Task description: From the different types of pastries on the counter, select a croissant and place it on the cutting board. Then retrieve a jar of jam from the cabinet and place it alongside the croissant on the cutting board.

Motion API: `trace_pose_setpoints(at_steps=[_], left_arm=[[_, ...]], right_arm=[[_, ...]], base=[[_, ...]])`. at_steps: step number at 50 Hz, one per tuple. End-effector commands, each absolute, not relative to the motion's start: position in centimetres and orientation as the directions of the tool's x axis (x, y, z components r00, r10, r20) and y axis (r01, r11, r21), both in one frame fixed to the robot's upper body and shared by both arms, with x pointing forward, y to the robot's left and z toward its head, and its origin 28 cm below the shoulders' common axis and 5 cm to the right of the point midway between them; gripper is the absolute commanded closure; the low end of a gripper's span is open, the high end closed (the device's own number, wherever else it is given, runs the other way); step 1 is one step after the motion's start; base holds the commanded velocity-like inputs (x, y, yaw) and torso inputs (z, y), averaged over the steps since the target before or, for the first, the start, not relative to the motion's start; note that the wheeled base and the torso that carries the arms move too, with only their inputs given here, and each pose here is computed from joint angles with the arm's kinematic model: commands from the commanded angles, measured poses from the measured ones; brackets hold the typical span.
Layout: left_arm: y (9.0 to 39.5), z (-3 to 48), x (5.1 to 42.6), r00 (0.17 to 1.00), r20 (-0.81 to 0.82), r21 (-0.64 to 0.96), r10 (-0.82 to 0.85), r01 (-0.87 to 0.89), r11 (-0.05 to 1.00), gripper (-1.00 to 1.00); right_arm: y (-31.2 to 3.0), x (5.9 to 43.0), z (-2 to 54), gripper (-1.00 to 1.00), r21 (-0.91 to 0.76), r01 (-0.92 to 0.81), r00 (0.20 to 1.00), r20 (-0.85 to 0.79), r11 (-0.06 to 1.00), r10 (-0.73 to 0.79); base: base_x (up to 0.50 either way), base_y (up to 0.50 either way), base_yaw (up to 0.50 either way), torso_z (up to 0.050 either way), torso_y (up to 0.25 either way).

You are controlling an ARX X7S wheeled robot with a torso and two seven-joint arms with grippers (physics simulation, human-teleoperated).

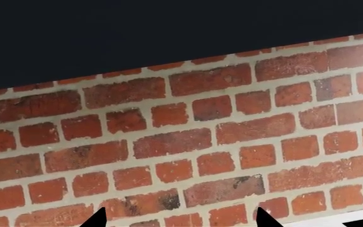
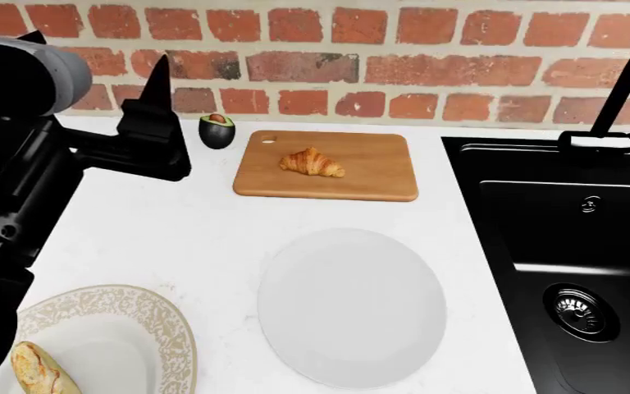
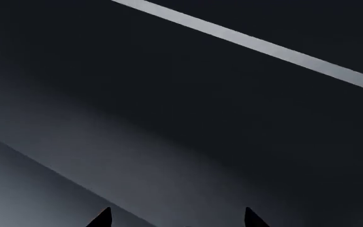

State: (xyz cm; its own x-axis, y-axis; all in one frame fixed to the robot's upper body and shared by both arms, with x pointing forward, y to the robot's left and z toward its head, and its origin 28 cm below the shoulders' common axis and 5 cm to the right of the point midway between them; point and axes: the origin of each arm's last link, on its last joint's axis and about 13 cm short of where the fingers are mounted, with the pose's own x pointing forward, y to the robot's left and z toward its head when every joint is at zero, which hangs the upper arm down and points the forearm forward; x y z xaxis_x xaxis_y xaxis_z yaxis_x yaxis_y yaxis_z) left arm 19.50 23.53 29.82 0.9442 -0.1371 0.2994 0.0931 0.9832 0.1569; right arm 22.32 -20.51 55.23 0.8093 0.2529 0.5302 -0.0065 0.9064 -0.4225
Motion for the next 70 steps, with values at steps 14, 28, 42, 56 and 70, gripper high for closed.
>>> trace_pose_setpoints(at_steps=[14, 28, 42, 56, 70], left_arm=[[23.4, 29.8, 19.6, 0.944, 0.299, 0.156, -0.141, 0.097, 0.983, -1.0], [23.4, 29.7, 19.7, 0.945, 0.296, 0.156, -0.142, 0.099, 0.983, -1.0], [23.5, 29.9, 19.6, 0.944, 0.299, 0.157, -0.138, 0.094, 0.983, -1.0], [23.6, 30.0, 19.5, 0.944, 0.301, 0.158, -0.135, 0.09, 0.983, -1.0], [23.6, 30.1, 19.5, 0.944, 0.302, 0.158, -0.135, 0.09, 0.983, -1.0]], right_arm=[[-19.8, 24.5, 58.0, -1.0, -0.371, -0.006, 0.885, 0.43, 0.928, 0.177], [-20.4, 25.6, 58.6, -1.0, -0.27, -0.12, 0.897, 0.383, 0.955, 0.221], [-20.5, 25.8, 57.6, -1.0, -0.139, -0.112, 0.948, 0.283, 0.984, 0.148], [-20.4, 25.8, 57.4, -1.0, -0.116, -0.123, 0.952, 0.265, 0.986, 0.15], [-20.3, 27.3, 56.6, -1.0, -0.099, -0.171, 0.958, 0.217, 0.98, 0.189]], base=[[0.0, 0.0, 0.0, 0.0, 0.0], [0.0, 0.0, 0.0, 0.0, 0.0], [0.0, 0.0, 0.0, 0.0, 0.0], [0.0, 0.0, 0.0, 0.0, 0.0], [0.0, 0.0, 0.0, 0.0, 0.0]])
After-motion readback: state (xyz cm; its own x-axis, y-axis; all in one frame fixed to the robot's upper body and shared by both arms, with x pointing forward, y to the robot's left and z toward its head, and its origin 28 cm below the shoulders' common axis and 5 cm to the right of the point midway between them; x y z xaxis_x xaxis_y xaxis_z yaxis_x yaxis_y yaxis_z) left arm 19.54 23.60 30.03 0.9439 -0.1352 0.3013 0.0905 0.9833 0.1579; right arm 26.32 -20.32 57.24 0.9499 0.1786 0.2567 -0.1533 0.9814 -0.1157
